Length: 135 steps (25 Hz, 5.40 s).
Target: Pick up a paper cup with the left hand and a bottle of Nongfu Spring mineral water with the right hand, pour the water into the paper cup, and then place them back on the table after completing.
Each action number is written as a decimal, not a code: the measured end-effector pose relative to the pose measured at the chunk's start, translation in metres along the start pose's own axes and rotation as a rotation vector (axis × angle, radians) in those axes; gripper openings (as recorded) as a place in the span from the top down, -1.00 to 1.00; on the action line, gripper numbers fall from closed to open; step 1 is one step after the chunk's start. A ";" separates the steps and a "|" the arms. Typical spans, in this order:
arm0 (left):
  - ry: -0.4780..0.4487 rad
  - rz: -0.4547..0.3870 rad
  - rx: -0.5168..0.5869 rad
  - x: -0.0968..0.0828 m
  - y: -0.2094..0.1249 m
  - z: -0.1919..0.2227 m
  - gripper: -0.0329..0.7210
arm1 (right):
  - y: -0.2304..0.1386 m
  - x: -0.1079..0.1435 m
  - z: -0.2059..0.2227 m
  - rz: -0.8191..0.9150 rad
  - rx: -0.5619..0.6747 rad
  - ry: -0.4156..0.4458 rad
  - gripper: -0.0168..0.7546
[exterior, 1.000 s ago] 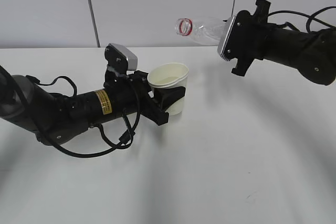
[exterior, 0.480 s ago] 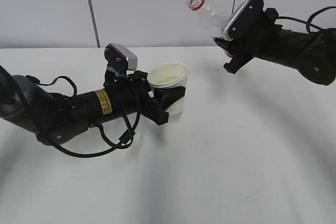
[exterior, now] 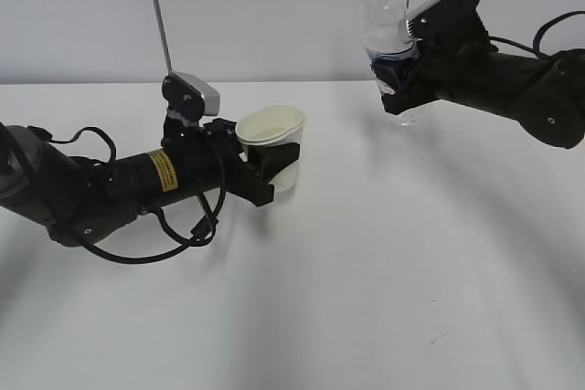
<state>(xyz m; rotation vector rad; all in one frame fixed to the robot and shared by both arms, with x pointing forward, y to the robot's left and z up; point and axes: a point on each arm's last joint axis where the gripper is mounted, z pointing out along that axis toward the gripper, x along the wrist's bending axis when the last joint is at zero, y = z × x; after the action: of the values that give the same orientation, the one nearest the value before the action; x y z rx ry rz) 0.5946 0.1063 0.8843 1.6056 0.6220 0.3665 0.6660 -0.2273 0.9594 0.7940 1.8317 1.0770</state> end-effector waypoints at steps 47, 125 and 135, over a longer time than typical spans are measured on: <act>0.472 -0.029 -0.023 0.094 -0.029 -0.047 -0.09 | 0.000 0.000 0.000 0.208 0.000 0.000 0.09; 0.567 -0.102 -0.017 0.038 -0.015 -0.118 -0.52 | -0.060 0.028 0.030 0.440 -0.073 0.076 0.09; 0.567 -0.102 -0.017 0.038 -0.015 -0.118 -0.52 | -0.060 0.028 0.030 0.435 -0.073 0.079 -0.07</act>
<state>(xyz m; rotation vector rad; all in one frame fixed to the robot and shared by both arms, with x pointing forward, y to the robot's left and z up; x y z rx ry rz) 0.5551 0.2247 0.8808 1.4458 1.1207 0.7597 0.6746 -0.2183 0.8878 1.1531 1.7130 1.4577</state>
